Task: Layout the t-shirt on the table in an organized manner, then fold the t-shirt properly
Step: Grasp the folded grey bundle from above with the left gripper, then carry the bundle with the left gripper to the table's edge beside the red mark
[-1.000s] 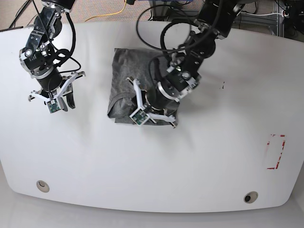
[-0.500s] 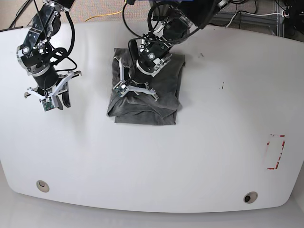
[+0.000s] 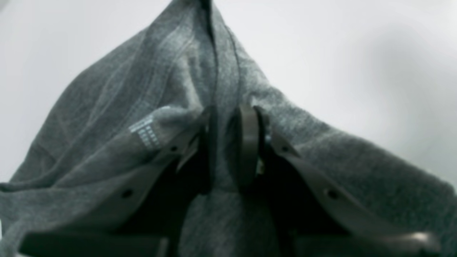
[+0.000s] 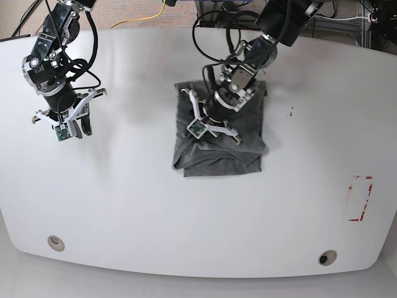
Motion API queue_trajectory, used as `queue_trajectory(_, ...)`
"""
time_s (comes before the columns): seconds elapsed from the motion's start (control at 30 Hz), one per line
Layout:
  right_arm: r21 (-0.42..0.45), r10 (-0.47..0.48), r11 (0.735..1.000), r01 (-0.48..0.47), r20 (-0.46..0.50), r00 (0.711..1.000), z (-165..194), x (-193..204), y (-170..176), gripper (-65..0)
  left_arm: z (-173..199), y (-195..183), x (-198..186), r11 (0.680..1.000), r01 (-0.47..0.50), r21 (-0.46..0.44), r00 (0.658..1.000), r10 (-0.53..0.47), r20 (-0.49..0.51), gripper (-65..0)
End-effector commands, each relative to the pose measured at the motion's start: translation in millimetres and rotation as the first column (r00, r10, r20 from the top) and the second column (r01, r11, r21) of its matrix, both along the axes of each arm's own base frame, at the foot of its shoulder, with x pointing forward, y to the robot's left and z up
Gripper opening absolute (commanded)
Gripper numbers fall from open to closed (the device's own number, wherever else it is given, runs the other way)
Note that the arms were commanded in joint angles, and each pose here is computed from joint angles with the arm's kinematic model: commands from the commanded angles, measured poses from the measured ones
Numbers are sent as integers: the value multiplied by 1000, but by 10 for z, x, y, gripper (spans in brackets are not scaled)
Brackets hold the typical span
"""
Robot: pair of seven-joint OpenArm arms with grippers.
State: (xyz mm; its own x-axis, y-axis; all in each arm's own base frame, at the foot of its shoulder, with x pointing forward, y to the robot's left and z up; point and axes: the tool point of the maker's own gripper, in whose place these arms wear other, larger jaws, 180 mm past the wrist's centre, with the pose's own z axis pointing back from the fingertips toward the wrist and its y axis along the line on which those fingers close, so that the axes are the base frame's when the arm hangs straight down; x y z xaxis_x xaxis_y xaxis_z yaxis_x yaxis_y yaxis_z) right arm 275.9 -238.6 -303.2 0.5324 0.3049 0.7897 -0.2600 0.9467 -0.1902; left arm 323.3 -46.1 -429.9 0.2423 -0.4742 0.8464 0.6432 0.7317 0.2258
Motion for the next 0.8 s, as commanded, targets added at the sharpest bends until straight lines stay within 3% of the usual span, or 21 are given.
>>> queue_trajectory(0.0, -5, 10, 1000, -10, 37, 999, 101, 23, -3, -518, -558, 689, -296, 977, -36, 212, 982, 74, -175, -558)
queue_trajectory(0.17, -4, 10, 1000, -10, 37, 999, 98, 19, -1, -518, -654, 1315, -380, 961, -33, 275, 970, 97, -223, -560)
queue_trajectory(0.6, 30, 2, 1000, -3, 34, 999, 55, -7, 85, -518, -433, 2911, -549, 891, -53, 451, 948, 187, -258, -560)
queue_trajectory(0.77, 33, 1, 999, -2, 25, 1000, 27, -35, 92, -518, -331, 3346, -650, 865, -39, 500, 936, 207, -286, -560)
